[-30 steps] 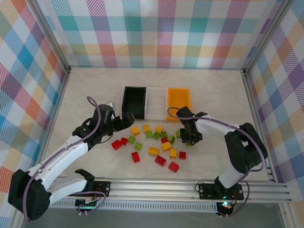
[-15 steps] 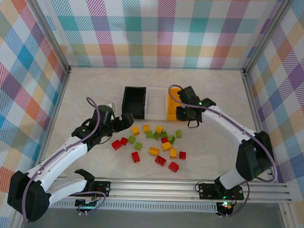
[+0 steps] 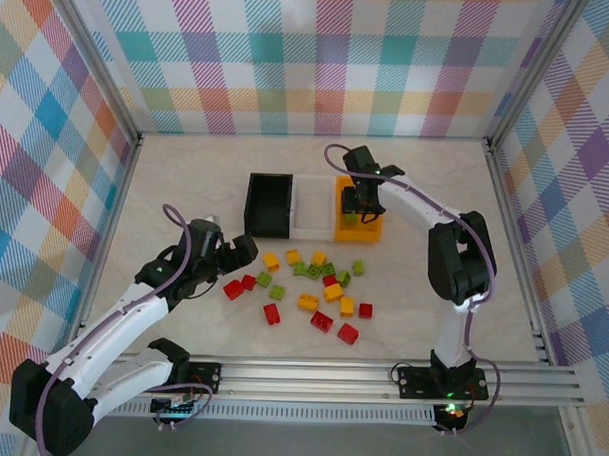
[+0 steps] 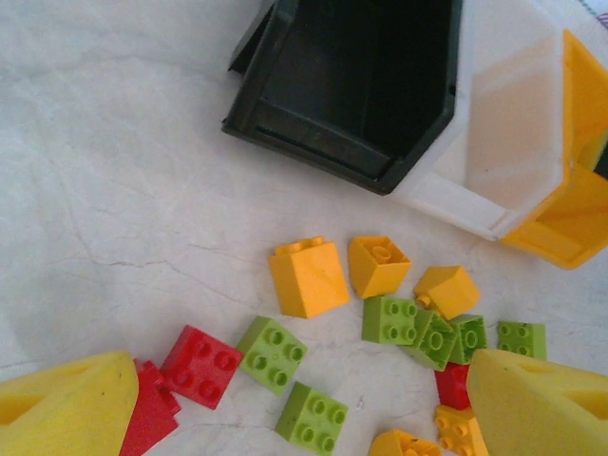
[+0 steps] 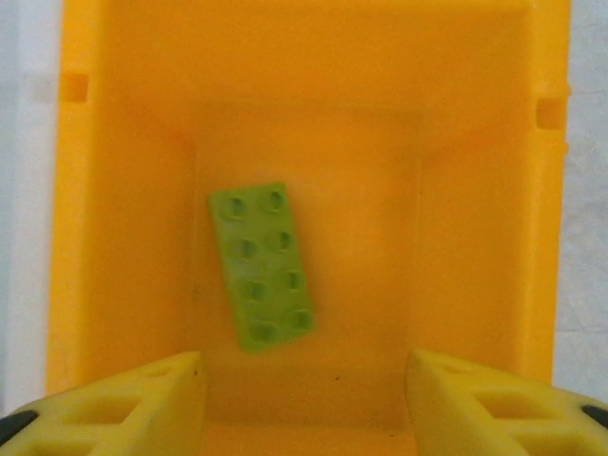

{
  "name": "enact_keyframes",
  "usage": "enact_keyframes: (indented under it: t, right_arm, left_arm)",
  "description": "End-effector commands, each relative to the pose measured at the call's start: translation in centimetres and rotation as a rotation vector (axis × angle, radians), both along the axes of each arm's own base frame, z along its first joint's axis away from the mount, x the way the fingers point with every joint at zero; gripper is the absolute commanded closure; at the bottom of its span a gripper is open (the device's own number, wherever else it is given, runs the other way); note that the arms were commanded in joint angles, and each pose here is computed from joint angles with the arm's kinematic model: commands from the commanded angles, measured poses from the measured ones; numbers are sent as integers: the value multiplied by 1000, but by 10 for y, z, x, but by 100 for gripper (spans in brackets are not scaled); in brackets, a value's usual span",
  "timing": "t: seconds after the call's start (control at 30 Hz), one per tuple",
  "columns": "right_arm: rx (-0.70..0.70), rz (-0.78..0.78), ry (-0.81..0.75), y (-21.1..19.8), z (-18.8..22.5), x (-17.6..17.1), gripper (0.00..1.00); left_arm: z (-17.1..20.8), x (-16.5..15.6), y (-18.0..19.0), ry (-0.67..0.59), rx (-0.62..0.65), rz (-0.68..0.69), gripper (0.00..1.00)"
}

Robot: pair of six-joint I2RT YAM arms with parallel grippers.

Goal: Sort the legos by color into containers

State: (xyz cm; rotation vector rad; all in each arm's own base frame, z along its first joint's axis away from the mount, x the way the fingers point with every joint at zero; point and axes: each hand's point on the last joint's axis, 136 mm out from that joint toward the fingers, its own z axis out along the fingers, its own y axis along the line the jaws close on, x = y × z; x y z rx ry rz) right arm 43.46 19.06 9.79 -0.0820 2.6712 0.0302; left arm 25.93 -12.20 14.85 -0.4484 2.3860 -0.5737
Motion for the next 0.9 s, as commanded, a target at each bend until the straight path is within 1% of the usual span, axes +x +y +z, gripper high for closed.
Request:
enact_keyframes:
  t: [0.0, 0.07, 0.2, 0.3, 0.37, 0.47, 0.57, 0.7, 0.87]
  right_arm:
    - [46, -4, -46, 6, 29, 4, 33]
    - [89, 12, -61, 10, 40, 0, 30]
    - [164, 62, -51, 23, 47, -23, 29]
    - [173, 103, -58, 31, 43, -44, 25]
    - [178, 116, -55, 34, 37, -54, 25]
    - [203, 114, -48, 34, 28, -65, 25]
    - [216, 115, -48, 34, 24, -69, 25]
    - [218, 125, -50, 33, 21, -71, 27]
    - [213, 130, -60, 30, 21, -75, 27]
  left_arm:
    - [-9, -5, 13, 44, 16, 58, 10]
    - [-11, -6, 15, 61, 14, 66, 10]
    - [-21, -12, 21, 121, 46, 76, 12]
    - [-36, -22, 28, 194, 93, 85, 18]
    - [-48, -30, 28, 243, 100, 78, 22]
    - [-67, -41, 33, 311, 127, 89, 24]
    - [-82, -45, 35, 332, 142, 96, 24]
    - [-95, -38, 25, 324, 98, 85, 28]
    - [-107, -31, 17, 329, 77, 78, 26]
